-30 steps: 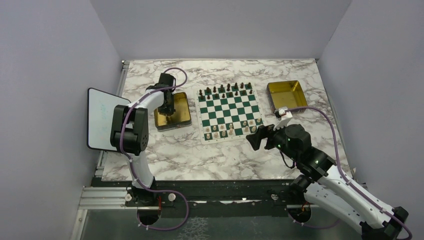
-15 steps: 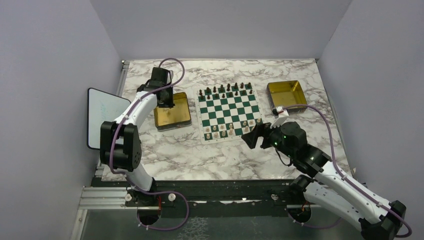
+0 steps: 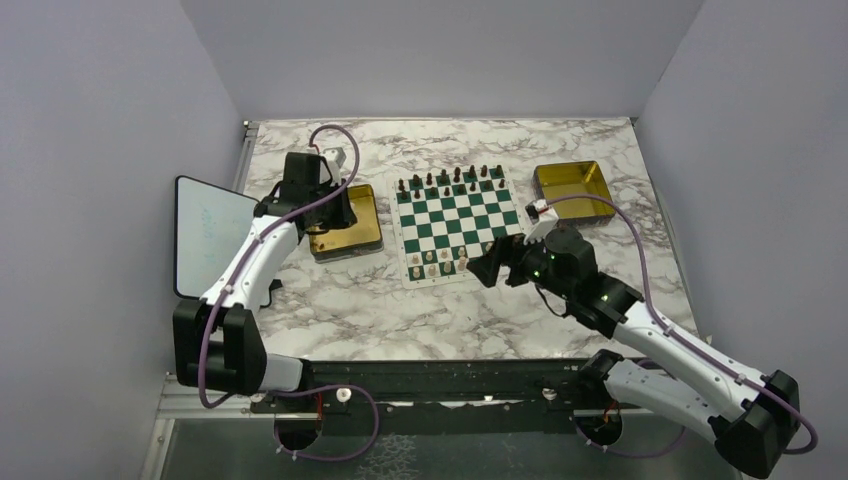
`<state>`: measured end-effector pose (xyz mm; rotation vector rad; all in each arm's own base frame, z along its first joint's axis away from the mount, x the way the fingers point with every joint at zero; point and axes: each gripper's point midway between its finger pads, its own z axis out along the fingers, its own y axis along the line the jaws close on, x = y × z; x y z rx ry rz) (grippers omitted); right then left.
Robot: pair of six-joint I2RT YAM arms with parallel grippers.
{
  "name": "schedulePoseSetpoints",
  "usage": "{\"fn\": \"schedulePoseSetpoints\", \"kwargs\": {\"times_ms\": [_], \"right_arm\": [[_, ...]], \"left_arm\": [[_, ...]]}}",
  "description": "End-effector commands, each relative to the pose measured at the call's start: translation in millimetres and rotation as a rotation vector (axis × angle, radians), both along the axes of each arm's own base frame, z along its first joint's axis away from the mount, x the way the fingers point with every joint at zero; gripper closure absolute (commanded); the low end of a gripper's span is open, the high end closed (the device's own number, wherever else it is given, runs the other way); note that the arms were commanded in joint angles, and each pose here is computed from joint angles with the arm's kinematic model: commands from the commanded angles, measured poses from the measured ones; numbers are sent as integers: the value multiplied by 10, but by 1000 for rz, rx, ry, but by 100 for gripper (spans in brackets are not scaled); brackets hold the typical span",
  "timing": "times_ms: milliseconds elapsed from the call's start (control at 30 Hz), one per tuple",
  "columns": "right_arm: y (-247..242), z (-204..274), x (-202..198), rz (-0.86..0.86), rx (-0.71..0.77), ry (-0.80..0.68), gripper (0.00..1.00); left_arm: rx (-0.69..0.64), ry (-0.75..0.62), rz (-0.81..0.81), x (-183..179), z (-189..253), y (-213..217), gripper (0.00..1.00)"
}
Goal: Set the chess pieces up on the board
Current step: Pick up the chess piece from the storage box.
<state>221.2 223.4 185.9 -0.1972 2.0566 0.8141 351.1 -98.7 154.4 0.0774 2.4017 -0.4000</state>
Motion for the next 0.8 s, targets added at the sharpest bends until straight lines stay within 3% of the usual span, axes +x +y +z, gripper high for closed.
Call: {"fn": "schedulePoseSetpoints", "kwargs": {"times_ms": [0, 133, 300, 367, 433, 533, 633, 767], "right_arm": [[194, 397, 153, 42, 79, -124, 5], [367, 553, 349, 83, 87, -253, 11], [674, 797, 632, 121, 114, -331, 22], [843, 865, 660, 189, 138, -372, 25], [992, 908, 666, 273, 138, -439, 25], [1062, 995, 739, 261, 138, -372, 25], [1107, 1208, 765, 232, 177, -281, 27], [1147, 1113, 624, 404, 83, -508, 26]], "left_arm": [[-278, -83, -199, -238, 415, -500, 100], [-438, -30, -250, -444, 536, -739, 100], [-682, -5, -173, -587, 808, -924, 100], [-774, 4, -135, -634, 907, -959, 100], [-844, -30, -206, -722, 1059, -1028, 100], [-819, -77, -331, -802, 1085, -1071, 100], [-796, 0, -321, -838, 916, -1066, 100], [-874, 63, -280, -883, 964, -1096, 100]]}}
